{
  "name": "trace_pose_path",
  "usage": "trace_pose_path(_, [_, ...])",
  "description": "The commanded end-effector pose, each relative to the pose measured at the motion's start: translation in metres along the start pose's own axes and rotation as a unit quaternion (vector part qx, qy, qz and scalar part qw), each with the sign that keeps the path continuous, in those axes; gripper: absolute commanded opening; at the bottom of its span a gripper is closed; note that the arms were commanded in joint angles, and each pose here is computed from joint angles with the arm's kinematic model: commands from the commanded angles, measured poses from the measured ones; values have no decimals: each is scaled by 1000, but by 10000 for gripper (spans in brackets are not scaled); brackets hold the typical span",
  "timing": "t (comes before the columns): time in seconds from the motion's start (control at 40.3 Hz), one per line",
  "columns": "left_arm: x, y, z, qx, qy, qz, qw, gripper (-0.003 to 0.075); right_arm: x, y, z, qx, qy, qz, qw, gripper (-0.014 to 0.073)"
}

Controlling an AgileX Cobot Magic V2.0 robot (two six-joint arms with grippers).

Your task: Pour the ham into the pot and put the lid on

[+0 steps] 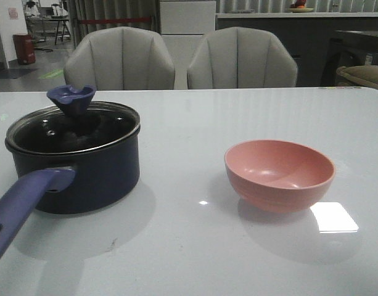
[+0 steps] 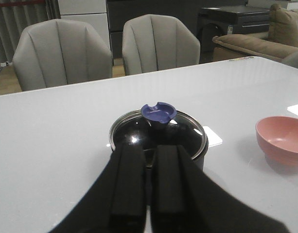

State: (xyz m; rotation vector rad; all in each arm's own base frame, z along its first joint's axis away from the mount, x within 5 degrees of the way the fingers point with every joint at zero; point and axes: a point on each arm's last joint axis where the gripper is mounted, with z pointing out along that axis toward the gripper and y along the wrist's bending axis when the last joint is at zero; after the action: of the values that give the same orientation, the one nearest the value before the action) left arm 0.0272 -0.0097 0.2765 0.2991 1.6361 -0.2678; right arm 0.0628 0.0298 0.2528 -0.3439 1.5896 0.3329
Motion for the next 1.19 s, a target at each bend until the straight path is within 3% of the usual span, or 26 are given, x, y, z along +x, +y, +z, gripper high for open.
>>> trace_pose_path(0.0, [-15,0,-2,1,-49,-1,999,121,-16,-2,-1,13,-48,2,999,143])
trace_pose_path(0.397, [-7,0,3,-3,-45,-1,999,120,-16,-2,-1,13,-48,2,999,143])
trace_pose_path(0.744, [50,13,26,-135,-112,-3,985,121,-16,-2,-1,13,-48,2,999,143])
trace_pose_path(1.166, [63,16,29,-154,-118,-9,981,121,-16,-2,-1,13,-48,2,999,143])
